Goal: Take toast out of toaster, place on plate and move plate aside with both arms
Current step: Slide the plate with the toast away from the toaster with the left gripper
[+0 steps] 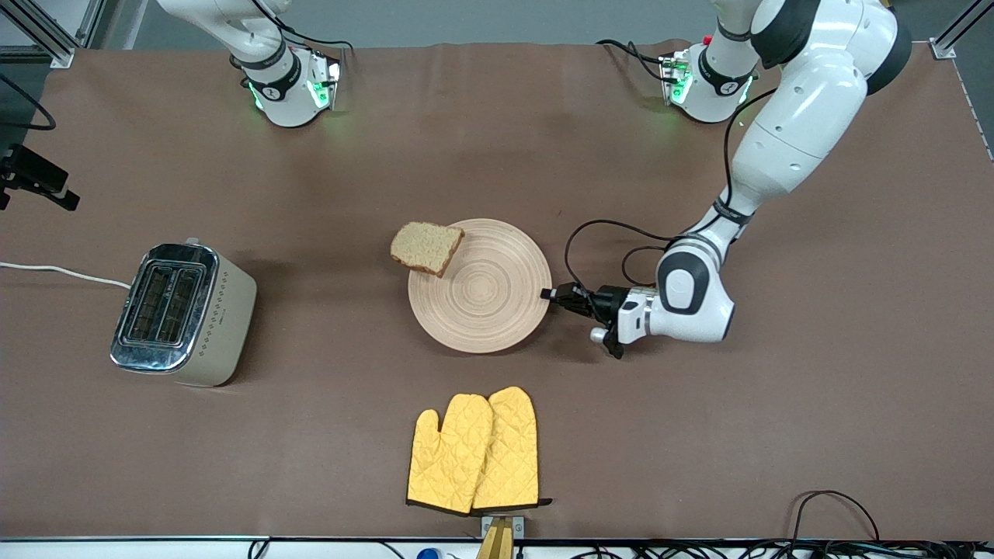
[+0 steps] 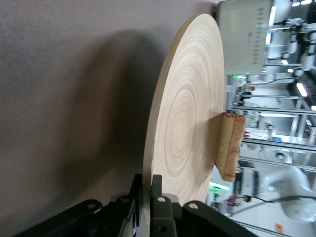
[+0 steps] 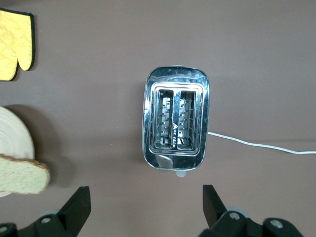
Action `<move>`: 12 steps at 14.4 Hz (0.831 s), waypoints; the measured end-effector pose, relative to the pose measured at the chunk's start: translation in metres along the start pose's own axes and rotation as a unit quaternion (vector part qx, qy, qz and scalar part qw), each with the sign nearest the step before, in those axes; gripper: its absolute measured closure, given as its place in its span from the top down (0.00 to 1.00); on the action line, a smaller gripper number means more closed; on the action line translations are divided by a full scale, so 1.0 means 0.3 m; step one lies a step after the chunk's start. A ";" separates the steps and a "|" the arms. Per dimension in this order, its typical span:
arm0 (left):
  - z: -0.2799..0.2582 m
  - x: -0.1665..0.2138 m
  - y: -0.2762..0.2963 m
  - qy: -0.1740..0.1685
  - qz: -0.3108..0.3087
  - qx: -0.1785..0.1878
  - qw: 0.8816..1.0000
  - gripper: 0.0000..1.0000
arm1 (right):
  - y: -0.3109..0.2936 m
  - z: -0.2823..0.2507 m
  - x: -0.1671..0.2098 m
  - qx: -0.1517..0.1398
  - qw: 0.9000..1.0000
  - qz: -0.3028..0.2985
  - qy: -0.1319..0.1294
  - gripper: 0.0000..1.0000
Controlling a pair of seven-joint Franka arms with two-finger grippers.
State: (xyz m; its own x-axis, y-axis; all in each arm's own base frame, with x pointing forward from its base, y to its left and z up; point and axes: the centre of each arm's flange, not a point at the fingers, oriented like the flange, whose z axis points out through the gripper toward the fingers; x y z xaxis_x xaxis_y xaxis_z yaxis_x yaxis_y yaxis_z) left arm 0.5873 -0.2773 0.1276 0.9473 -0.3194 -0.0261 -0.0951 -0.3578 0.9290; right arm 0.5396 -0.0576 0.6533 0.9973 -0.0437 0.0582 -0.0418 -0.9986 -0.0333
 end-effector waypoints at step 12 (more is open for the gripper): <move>-0.219 0.015 0.039 0.004 -0.003 -0.058 0.998 0.09 | -0.007 0.000 0.000 0.000 1.000 -0.002 0.000 1.00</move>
State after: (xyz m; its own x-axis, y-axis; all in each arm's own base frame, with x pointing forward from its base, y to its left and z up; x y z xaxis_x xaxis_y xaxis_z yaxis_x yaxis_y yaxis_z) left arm 0.6106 -0.2254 0.1625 0.9501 -0.3107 -0.0291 -0.0537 -0.2548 0.9655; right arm 0.5398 -0.0556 0.6533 0.9975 -0.0400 0.0578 -0.0381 -0.9987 -0.0329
